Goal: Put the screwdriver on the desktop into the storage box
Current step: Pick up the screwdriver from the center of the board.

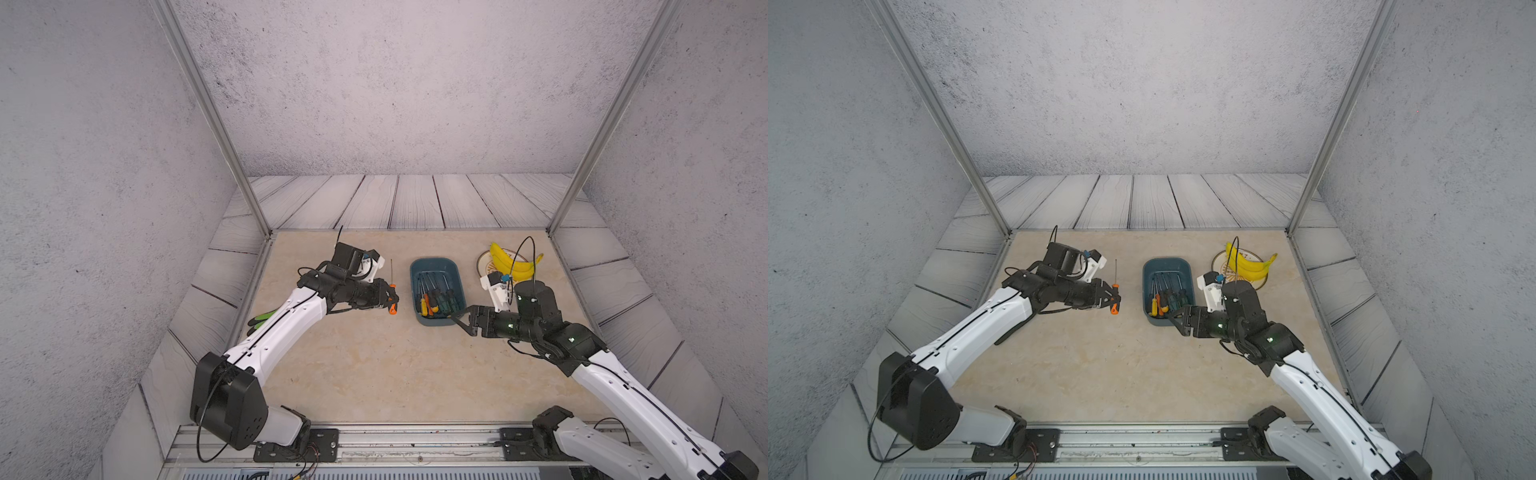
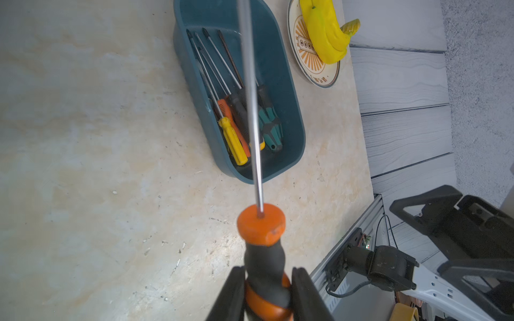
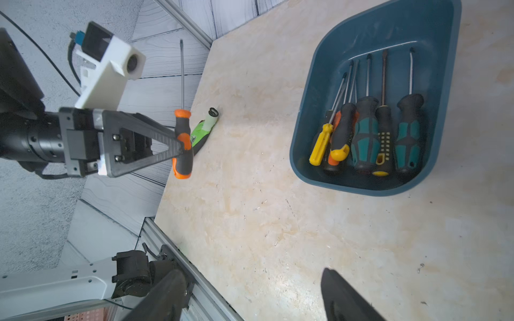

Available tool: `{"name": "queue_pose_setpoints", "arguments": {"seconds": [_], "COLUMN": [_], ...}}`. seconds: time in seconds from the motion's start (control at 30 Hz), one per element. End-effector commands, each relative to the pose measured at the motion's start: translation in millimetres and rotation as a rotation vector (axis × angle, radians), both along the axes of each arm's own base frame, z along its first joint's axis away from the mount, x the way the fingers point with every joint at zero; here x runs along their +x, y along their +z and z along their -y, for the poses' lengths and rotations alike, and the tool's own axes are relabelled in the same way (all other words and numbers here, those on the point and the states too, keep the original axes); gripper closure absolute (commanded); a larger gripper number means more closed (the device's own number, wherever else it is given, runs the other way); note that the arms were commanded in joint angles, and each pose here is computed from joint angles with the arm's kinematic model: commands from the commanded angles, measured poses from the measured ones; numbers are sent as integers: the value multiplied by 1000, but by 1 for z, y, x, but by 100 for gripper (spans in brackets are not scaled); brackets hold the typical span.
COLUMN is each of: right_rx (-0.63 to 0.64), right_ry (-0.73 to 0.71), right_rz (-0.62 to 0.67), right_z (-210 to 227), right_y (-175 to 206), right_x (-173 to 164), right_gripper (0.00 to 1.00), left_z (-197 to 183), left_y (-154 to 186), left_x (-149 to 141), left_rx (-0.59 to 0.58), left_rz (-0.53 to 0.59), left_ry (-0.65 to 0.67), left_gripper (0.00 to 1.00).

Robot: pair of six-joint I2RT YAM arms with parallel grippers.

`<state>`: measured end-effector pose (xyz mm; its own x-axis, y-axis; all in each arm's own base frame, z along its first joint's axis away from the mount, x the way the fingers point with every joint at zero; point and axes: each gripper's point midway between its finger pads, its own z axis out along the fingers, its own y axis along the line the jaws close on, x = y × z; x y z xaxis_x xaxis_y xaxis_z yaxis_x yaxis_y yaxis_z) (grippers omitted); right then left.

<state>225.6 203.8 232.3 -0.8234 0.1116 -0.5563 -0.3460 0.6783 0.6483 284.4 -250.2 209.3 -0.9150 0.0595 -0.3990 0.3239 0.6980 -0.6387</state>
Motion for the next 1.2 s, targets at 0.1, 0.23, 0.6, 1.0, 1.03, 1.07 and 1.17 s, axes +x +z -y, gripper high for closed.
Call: {"name": "queue_pose_setpoints", "arguments": {"seconds": [0.1,0.23,0.6,1.0,1.03,1.07,1.17], "right_rx": [63,108,330,378,378,375,372], "right_ry": [47,79,310,346,348,345,346], "right_rz": [21,14,-15,-47,-44,-43,-44], "right_z": [-8,-14,-48,-61,-62,-62,-64], "right_y": [20,28,64,62,62,62,60], "right_x": [-2,-4,-26,-28,-28,-27,-27], "right_gripper": [21,25,32,39,39,39,40], "left_z": [12,16,39,66,69,71,77], "left_y": [20,28,39,59,59,60,64], "left_x": [-27,-45,-86,-99,-99,-100,-101], "left_rx": [-37,-46,-115,-190,-191,-194,-215], "left_rz": [114,172,293,355,355,357,364], "left_ry": [-91,-130,-240,-284,-287,-292,-295], "left_gripper": [100,100,100,100,100,100,100]}}
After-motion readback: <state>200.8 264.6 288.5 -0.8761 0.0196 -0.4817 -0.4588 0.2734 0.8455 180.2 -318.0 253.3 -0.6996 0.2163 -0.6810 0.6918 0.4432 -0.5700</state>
